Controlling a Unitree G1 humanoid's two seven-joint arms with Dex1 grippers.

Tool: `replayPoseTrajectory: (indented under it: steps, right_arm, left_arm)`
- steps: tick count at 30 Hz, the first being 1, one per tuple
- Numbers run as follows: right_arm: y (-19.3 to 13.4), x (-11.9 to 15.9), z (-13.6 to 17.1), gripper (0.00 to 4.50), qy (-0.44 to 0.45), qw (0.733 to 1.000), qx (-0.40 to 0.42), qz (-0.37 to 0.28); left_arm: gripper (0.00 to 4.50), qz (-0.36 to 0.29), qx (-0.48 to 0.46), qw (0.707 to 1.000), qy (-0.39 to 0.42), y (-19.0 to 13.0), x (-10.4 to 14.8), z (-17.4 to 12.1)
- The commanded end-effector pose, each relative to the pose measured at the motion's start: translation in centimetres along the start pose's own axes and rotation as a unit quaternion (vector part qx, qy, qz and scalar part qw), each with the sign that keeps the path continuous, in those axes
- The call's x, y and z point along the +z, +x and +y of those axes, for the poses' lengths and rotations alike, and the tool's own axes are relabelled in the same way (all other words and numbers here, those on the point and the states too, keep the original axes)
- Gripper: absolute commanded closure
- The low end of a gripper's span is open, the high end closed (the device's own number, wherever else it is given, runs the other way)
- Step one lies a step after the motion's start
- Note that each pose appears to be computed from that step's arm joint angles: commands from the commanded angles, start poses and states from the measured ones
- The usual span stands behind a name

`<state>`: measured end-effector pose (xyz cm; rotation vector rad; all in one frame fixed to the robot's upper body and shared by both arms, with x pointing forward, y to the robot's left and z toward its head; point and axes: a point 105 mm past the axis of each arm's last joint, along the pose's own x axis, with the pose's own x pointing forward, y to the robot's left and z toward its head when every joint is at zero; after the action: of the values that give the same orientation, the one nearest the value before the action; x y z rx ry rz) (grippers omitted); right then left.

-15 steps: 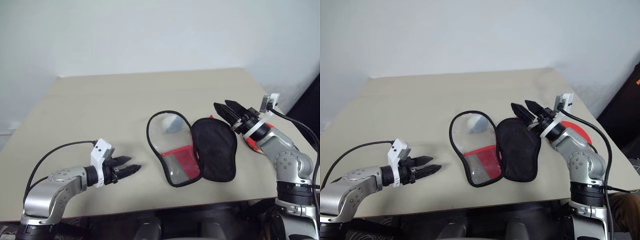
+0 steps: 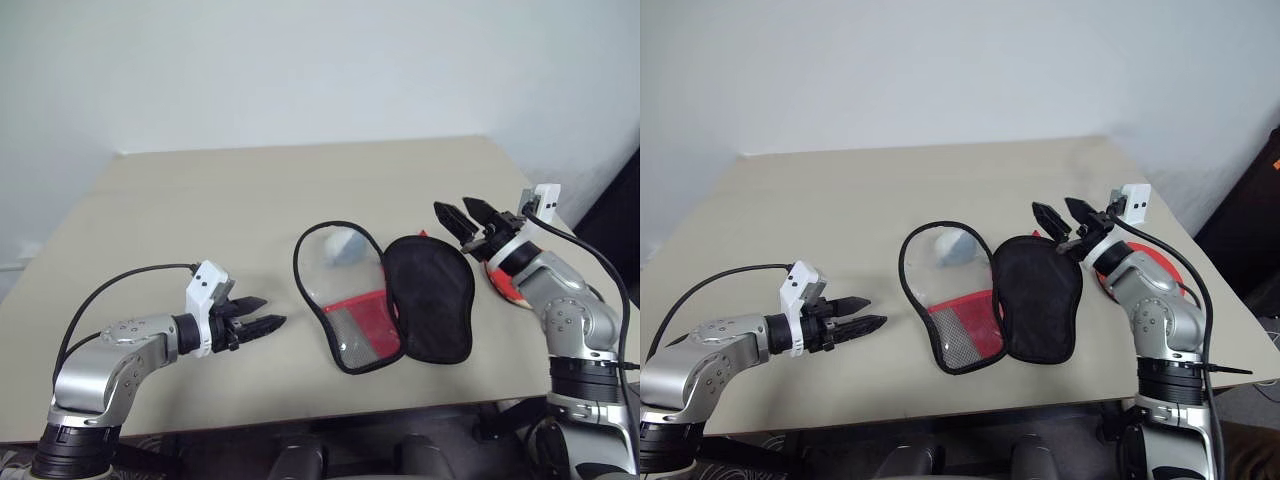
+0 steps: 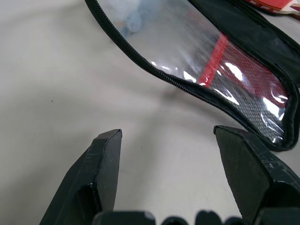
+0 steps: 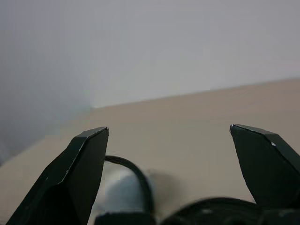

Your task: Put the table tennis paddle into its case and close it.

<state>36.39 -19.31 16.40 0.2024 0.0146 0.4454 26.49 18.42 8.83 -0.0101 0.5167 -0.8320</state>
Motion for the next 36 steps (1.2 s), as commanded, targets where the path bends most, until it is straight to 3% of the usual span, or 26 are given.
replayPoseTrajectory:
  steps: [1,8,16,27,32,36]
  right_arm:
    - [-2.3,0.1,-2.6,0.03,-0.03,0.997,-0.063,0.043]
    - [-8.7,-2.2,-6.0,0.03,-0.005,0.979,-0.107,0.174]
    - [-13.3,-4.7,-8.6,0.03,0.058,0.958,-0.163,0.227]
    - [-15.8,-6.6,-9.9,0.03,0.05,0.947,-0.206,0.243]
    - [-15.3,-8.0,-10.3,0.03,0.039,0.943,-0.206,0.258]
    - [-14.8,-8.9,-10.6,0.88,0.02,0.937,-0.212,0.276]
  left_arm:
    - [1.18,-0.001,-0.021,1.0,0.02,0.1,0.8,-0.9]
    - [1.18,0.021,-0.046,0.998,0.023,0.5,-0.4,-1.2]
    - [1.18,0.026,-0.075,0.996,0.039,2.5,-0.3,-1.4]
    - [1.18,0.031,-0.09,0.994,0.053,3.2,0.1,-1.2]
    - [1.18,0.032,-0.092,0.994,0.055,3.2,0.3,-1.2]
    - [1.18,0.032,-0.091,0.994,0.056,3.2,0.4,-1.2]
